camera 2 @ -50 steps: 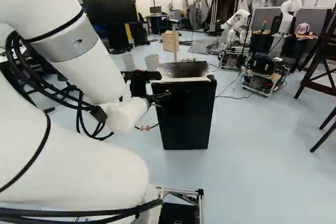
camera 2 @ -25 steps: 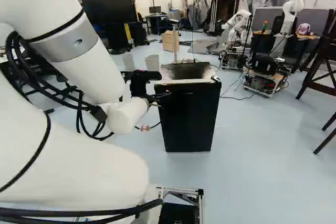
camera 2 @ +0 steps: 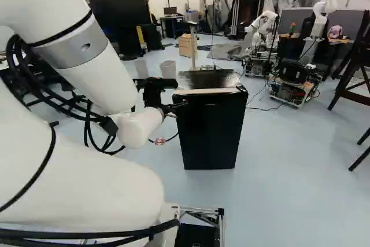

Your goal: Grab a drink from the fridge

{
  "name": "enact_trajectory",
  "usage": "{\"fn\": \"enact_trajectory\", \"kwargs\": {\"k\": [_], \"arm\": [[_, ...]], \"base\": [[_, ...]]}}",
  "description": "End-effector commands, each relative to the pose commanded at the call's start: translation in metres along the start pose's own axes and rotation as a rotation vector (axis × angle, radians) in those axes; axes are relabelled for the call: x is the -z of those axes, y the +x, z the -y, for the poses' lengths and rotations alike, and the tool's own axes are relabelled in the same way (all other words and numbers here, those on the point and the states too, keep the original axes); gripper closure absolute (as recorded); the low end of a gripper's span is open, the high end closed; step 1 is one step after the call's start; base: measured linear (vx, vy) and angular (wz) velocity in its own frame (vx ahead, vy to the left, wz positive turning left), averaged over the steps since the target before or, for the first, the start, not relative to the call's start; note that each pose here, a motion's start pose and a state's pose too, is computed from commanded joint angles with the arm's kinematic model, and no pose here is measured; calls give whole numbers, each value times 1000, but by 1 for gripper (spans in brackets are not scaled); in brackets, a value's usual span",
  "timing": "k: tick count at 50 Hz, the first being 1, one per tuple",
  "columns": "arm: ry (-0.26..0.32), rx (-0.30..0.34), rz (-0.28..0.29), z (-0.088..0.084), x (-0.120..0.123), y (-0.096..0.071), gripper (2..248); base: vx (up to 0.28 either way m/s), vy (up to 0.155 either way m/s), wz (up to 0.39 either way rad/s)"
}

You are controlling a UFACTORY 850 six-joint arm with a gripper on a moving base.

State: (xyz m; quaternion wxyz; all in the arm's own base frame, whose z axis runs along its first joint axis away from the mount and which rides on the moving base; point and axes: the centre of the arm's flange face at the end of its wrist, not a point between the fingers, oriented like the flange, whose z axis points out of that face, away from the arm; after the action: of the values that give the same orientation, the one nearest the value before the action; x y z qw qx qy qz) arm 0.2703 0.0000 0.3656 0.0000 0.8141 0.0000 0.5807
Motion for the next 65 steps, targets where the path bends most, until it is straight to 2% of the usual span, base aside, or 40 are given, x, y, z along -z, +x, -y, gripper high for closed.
{"fn": "enact_trajectory", "kwargs": {"k": [30, 65], "arm": [[-5, -9, -2, 2, -1, 1, 3], [28, -39, -34, 32, -23, 16, 3]], "base": [[5, 7, -4], [0, 0, 0]]}}
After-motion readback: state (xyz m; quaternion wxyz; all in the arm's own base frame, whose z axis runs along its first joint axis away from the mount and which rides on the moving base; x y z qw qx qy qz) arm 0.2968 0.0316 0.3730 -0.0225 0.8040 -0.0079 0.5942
